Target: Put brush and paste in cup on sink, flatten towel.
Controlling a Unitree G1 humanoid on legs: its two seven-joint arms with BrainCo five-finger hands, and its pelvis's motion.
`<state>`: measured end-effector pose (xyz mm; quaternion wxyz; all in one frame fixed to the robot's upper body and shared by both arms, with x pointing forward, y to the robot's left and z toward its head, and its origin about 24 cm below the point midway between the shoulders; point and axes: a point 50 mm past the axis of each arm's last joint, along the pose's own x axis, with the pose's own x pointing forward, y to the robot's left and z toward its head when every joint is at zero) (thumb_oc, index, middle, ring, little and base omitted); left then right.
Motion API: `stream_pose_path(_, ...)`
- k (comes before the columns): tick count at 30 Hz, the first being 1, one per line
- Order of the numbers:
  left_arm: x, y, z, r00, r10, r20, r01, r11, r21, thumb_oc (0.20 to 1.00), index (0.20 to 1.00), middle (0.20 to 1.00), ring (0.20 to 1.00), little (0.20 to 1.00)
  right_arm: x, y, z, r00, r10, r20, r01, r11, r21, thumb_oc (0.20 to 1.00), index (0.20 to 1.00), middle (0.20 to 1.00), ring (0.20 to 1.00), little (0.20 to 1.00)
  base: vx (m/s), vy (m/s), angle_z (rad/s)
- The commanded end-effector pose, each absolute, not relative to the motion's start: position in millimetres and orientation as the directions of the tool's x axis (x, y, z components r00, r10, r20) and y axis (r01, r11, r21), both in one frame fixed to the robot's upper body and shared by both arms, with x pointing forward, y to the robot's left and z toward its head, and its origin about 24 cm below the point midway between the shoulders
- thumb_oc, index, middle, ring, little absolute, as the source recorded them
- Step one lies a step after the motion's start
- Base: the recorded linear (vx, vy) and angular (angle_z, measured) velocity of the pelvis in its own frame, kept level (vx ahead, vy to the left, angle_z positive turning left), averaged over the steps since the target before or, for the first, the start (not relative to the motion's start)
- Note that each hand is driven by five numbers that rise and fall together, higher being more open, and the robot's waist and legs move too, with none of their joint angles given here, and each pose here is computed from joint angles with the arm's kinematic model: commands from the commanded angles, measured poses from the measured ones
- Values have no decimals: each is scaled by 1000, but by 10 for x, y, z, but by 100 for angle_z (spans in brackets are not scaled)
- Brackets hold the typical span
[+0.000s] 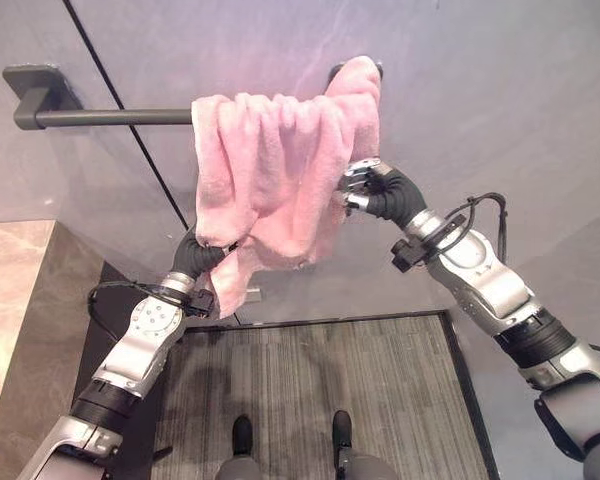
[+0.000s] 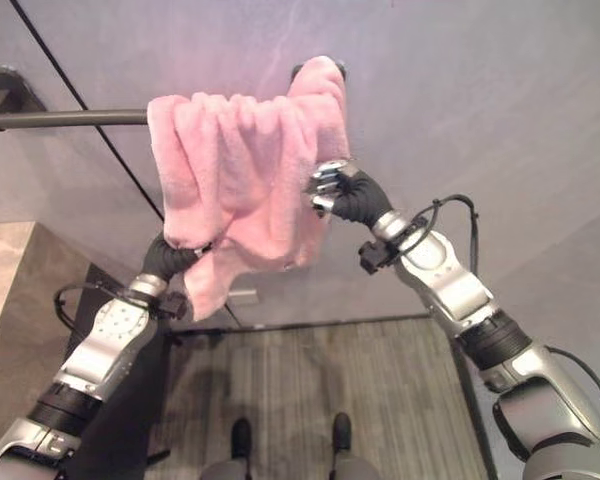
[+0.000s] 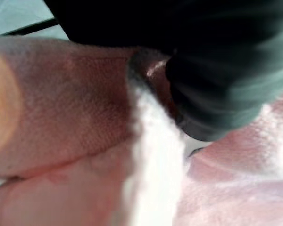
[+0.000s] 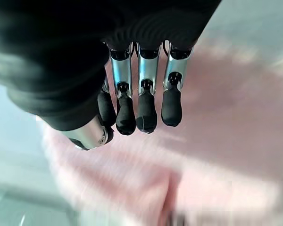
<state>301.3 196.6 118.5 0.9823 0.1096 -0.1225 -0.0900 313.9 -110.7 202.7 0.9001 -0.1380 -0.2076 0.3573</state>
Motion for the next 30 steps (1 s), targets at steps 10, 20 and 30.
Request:
stream_pose_path(10, 3020, 2109, 1674, 889, -160, 430, 71, 974, 215, 200, 200, 200, 200, 200, 3064, -834, 2387, 522, 765, 377, -580, 643, -500, 200, 200, 200, 200, 200, -31, 1, 9)
stream_pose_path(20, 2927, 2358, 1362, 942, -49, 332, -20, 980, 200, 200, 200, 200, 200, 200, 3103, -1205, 1839, 703, 670, 238, -469, 689, -552, 1000, 1000, 1000, 1000, 1000, 47, 22, -5)
stream_pose_path(30, 2721, 2747, 1124, 954, 129, 270, -182, 966, 182, 200, 200, 200, 200, 200, 3073, -2101, 1271, 937, 339, 82, -238, 794, -559, 1000, 1000, 1000, 1000, 1000, 37, 2, -6)
